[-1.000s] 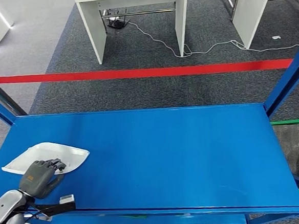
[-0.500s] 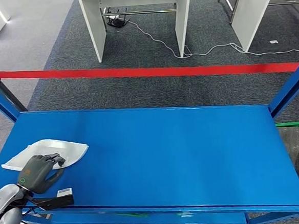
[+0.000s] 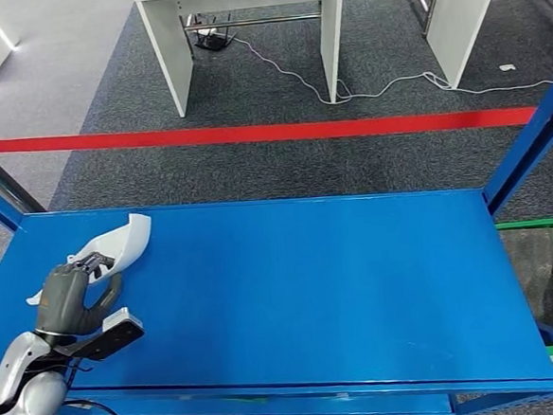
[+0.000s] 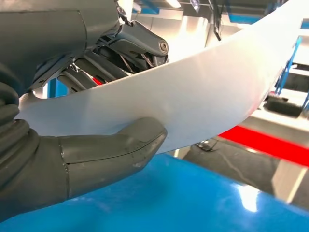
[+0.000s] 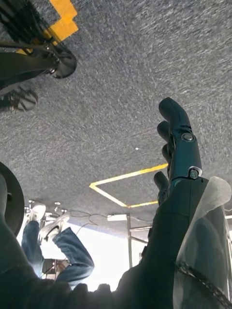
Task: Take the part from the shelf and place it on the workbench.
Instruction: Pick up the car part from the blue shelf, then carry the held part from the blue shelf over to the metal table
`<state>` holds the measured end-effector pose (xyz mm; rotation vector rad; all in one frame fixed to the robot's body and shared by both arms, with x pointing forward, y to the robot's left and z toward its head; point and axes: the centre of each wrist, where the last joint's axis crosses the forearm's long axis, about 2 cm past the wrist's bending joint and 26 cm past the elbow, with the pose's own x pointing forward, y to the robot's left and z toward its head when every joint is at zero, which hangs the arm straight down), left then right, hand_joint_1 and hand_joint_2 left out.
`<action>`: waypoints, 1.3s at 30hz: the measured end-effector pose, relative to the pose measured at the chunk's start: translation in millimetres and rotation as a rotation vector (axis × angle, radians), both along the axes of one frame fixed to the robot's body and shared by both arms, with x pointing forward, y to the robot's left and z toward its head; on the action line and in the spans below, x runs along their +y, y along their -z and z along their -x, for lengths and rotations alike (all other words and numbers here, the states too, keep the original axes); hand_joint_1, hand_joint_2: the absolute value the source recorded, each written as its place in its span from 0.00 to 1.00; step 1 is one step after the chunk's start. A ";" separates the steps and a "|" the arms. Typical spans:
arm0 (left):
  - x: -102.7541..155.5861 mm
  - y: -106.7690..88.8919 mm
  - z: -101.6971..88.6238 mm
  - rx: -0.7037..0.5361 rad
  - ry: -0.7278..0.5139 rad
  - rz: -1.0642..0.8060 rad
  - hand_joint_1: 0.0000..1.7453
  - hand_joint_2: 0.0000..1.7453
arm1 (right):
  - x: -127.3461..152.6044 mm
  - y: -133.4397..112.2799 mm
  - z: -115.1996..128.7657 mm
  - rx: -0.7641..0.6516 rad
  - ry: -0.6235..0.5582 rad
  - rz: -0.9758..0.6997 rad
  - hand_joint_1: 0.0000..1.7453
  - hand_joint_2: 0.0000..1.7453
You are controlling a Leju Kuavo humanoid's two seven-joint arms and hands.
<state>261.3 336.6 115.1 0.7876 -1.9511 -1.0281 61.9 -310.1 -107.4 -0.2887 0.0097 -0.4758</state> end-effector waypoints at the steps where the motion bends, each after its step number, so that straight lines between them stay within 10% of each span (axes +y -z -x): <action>1: -4.0 -1.6 -0.2 -0.010 -0.001 0.038 1.00 1.00 | 0.0 0.0 0.3 0.000 0.001 0.000 0.00 1.00; 39: -59.9 -64.6 16.3 -0.422 0.012 0.710 1.00 1.00 | 10.0 0.2 0.4 -0.001 -0.005 -0.002 0.00 1.00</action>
